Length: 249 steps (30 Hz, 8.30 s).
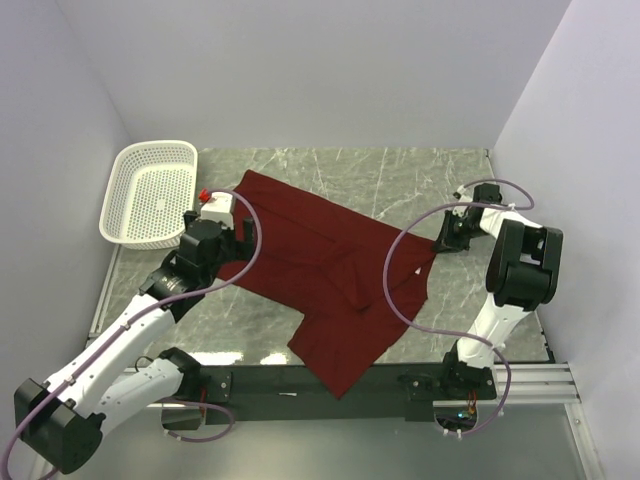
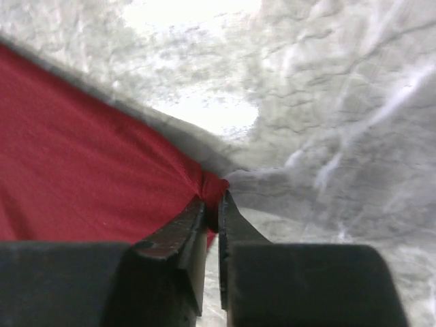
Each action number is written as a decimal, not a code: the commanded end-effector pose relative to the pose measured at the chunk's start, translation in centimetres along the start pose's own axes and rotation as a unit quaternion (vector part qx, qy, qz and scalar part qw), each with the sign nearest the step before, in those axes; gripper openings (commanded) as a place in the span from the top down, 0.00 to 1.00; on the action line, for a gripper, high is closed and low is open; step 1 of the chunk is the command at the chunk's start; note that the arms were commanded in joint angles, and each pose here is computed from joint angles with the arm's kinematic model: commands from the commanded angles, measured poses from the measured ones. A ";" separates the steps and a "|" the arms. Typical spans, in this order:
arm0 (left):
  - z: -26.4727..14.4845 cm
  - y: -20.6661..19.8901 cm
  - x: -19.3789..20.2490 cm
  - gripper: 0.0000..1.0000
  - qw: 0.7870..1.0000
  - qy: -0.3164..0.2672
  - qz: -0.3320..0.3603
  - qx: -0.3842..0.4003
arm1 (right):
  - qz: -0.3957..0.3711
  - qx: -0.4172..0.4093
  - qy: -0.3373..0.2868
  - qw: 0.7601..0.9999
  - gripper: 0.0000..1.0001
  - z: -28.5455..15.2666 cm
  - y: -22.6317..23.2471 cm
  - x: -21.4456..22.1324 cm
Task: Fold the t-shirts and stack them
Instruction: Fold the tshirt
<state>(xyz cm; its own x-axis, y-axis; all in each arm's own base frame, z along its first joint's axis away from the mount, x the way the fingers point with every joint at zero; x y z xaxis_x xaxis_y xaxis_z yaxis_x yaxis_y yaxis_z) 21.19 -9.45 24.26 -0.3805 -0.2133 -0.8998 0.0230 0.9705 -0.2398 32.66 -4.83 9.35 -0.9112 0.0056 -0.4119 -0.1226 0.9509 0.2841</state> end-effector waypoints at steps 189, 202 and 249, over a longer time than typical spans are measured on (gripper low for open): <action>-2.6 2.8 2.5 0.09 0.940 0.175 -0.285 0.065 | -0.778 -0.137 0.167 0.590 0.45 -6.5 5.2 18.3; -2.0 2.4 4.5 0.10 0.908 0.237 -0.341 0.061 | -0.778 -0.105 0.141 0.604 0.77 -6.7 5.4 17.8; 2.4 5.4 14.2 0.93 0.805 0.320 -0.427 -0.259 | -0.622 -0.088 -0.062 0.776 1.00 -10.6 6.7 12.0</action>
<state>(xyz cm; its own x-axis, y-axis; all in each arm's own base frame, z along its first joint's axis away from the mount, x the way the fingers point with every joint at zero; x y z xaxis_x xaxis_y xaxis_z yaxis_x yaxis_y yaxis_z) 17.98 -7.90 9.81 -0.4496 -0.8931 -0.0132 -0.8358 0.4258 -0.3466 17.02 -1.68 14.97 -0.0139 -0.8582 -0.5132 -0.9428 0.1821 -0.2791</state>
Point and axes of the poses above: each gripper's point midway between its finger pads, its own z axis out along the fingers, its own y axis along the line the jaws close on, x = y × z, the point moved 9 cm from there along -z, back along the fingers, and after that the axes turned 14 degrees about -z, right-handed, at the moved point
